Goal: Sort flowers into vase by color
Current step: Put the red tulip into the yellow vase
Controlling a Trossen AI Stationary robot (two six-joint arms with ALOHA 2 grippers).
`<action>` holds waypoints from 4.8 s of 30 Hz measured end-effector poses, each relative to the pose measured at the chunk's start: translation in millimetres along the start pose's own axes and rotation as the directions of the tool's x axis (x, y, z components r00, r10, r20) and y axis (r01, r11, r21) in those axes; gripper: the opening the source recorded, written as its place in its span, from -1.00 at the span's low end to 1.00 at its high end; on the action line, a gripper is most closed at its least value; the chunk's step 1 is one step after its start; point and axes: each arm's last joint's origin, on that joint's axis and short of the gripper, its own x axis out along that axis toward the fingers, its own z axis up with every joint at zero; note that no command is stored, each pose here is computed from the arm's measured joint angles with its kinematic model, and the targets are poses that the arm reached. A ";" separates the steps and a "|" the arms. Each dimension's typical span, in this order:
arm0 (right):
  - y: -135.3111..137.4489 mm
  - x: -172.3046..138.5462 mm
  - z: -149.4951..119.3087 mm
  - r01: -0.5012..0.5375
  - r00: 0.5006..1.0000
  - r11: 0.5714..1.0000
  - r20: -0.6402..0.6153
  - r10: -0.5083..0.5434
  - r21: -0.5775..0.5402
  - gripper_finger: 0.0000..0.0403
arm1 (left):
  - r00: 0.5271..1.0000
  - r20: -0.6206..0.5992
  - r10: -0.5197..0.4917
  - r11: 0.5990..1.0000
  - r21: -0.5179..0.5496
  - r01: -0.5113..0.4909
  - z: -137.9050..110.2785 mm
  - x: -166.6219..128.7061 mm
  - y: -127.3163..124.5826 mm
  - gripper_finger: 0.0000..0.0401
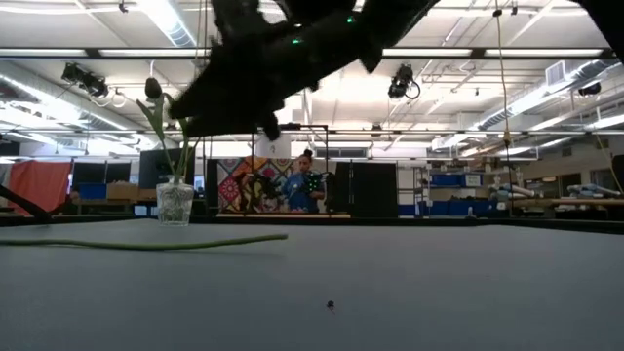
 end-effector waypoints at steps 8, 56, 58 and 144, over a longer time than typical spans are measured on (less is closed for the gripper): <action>19.9 66.0 -21.5 0.032 0.999 0.985 0.041 -0.026 -0.169 0.02 | 0.988 -0.152 -0.041 0.999 0.021 0.045 -5.4 0.9 3.4 -0.26; 7.7 -28.4 108.8 0.608 0.737 0.737 0.136 -0.662 0.296 -0.99 | 0.983 -0.162 -0.090 0.995 -0.062 0.081 3.9 -28.1 48.4 -0.26; 2.0 -35.9 115.2 0.603 0.722 0.719 0.148 -0.676 0.345 -1.00 | 0.986 -0.136 -0.096 0.993 -0.079 0.086 6.1 -31.1 52.9 -0.26; 55.0 -56.0 133.1 0.186 0.890 0.820 0.260 -0.374 0.541 -0.55 | 0.900 -0.251 -0.357 0.824 0.369 0.429 9.8 -53.0 76.4 -0.99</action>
